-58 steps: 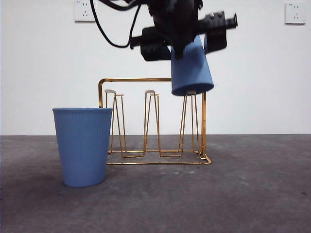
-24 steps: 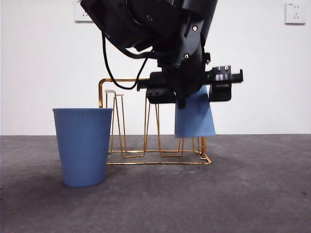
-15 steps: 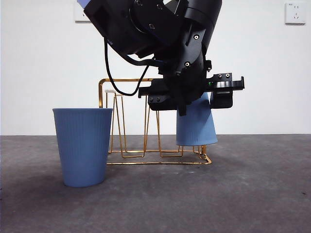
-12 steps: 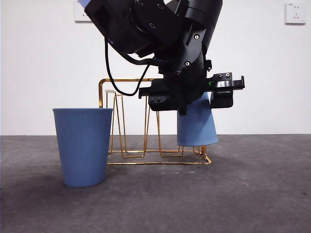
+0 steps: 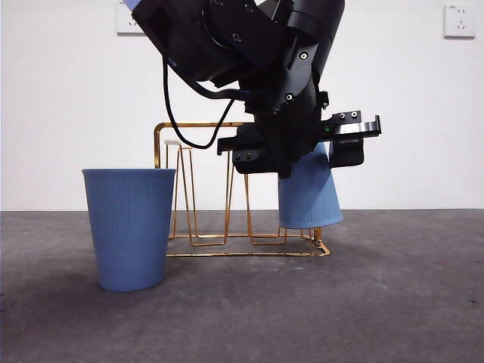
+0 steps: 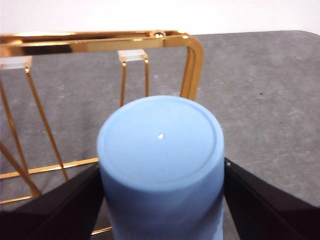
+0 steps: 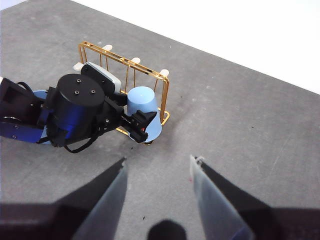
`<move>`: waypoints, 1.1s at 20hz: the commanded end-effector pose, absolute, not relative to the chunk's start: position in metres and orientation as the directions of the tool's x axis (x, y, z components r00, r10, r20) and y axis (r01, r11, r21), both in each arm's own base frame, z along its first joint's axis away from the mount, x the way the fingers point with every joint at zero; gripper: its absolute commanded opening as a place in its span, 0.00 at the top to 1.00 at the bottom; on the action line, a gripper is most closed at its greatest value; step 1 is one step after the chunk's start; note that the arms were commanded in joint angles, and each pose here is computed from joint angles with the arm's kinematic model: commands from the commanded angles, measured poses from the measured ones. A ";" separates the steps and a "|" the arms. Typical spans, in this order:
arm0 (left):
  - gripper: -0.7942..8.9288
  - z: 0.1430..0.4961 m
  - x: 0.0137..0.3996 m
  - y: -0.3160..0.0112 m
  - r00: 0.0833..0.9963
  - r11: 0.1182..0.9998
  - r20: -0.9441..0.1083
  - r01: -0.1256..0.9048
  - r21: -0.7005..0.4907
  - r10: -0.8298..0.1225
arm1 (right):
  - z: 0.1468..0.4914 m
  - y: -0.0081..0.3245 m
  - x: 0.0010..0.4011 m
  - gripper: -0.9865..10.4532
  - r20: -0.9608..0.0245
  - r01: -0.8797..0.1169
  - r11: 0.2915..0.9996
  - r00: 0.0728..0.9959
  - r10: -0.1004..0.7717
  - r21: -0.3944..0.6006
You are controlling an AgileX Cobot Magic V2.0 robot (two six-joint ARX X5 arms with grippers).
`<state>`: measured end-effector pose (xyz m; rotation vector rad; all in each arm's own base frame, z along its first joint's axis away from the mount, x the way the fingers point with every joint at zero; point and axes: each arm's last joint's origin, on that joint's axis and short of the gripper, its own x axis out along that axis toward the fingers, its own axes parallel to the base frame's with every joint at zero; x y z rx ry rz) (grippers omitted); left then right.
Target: Pick up cup 1,put cup 1 in the cup rack,pick up cup 2,put cup 2 in the cup rack
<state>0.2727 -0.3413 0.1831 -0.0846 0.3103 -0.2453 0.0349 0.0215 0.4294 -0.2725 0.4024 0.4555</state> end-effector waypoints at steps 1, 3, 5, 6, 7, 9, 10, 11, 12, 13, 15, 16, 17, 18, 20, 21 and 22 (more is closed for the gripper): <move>0.47 0.161 0.269 -0.342 0.878 0.956 -0.379 0.275 -0.103 -0.293 | 0.428 0.022 0.035 0.72 -0.433 -0.477 0.863 0.822 0.370 -0.168; 0.47 0.160 0.269 -0.342 0.870 0.954 -0.394 0.282 -0.097 -0.297 | 0.428 0.022 0.035 0.72 -0.433 -0.477 0.862 0.822 0.370 -0.169; 0.47 0.160 0.269 -0.342 0.859 0.953 -0.415 0.291 -0.087 -0.301 | 0.428 0.022 0.035 0.72 -0.433 -0.477 0.862 0.822 0.370 -0.169; 0.47 0.160 0.269 -0.342 0.856 0.954 -0.424 0.290 -0.080 -0.296 | 0.428 0.022 0.035 0.72 -0.433 -0.478 0.862 0.822 0.370 -0.170; 0.47 0.160 0.269 -0.342 0.852 0.955 -0.434 0.289 -0.074 -0.291 | 0.428 0.022 0.035 0.72 -0.433 -0.478 0.862 0.822 0.370 -0.171; 0.47 0.160 0.269 -0.343 0.848 0.956 -0.446 0.286 -0.068 -0.286 | 0.428 0.022 0.035 0.72 -0.433 -0.478 0.861 0.822 0.370 -0.171; 0.47 0.160 0.269 -0.342 0.847 0.956 -0.450 0.285 -0.067 -0.284 | 0.428 0.022 0.035 0.72 -0.433 -0.478 0.861 0.822 0.370 -0.171; 0.47 0.160 0.269 -0.342 0.845 0.957 -0.453 0.282 -0.071 -0.282 | 0.428 0.022 0.035 0.72 -0.433 -0.478 0.861 0.822 0.370 -0.171; 0.47 0.160 0.269 -0.342 0.844 0.957 -0.457 0.281 -0.070 -0.281 | 0.428 0.022 0.035 0.72 -0.434 -0.478 0.861 0.821 0.370 -0.171; 0.47 0.160 0.268 -0.342 0.839 0.956 -0.466 0.284 -0.067 -0.282 | 0.428 0.022 0.035 0.72 -0.435 -0.478 0.861 0.821 0.369 -0.172; 0.47 0.158 0.267 -0.341 0.819 0.951 -0.492 0.301 -0.069 -0.295 | 0.428 0.022 0.035 0.72 -0.437 -0.479 0.861 0.820 0.369 -0.173; 0.47 0.157 0.266 -0.341 0.806 0.948 -0.508 0.310 -0.071 -0.302 | 0.428 0.022 0.035 0.72 -0.437 -0.479 0.861 0.820 0.369 -0.173; 0.47 0.156 0.264 -0.340 0.786 0.944 -0.534 0.319 -0.080 -0.311 | 0.428 0.022 0.035 0.72 -0.437 -0.479 0.860 0.820 0.369 -0.174; 0.47 0.155 0.262 -0.340 0.766 0.939 -0.557 0.331 -0.087 -0.322 | 0.428 0.022 0.035 0.72 -0.437 -0.480 0.860 0.820 0.369 -0.175; 0.47 0.155 0.257 -0.339 0.731 0.934 -0.598 0.344 -0.091 -0.328 | 0.428 0.022 0.035 0.72 -0.437 -0.480 0.860 0.820 0.369 -0.175; 0.47 0.156 0.254 -0.339 0.722 0.934 -0.612 0.349 -0.081 -0.323 | 0.428 0.022 0.035 0.72 -0.437 -0.480 0.860 0.820 0.369 -0.175; 0.47 0.159 0.251 -0.338 0.710 0.932 -0.628 0.356 -0.072 -0.320 | 0.428 0.022 0.035 0.72 -0.437 -0.480 0.860 0.820 0.369 -0.175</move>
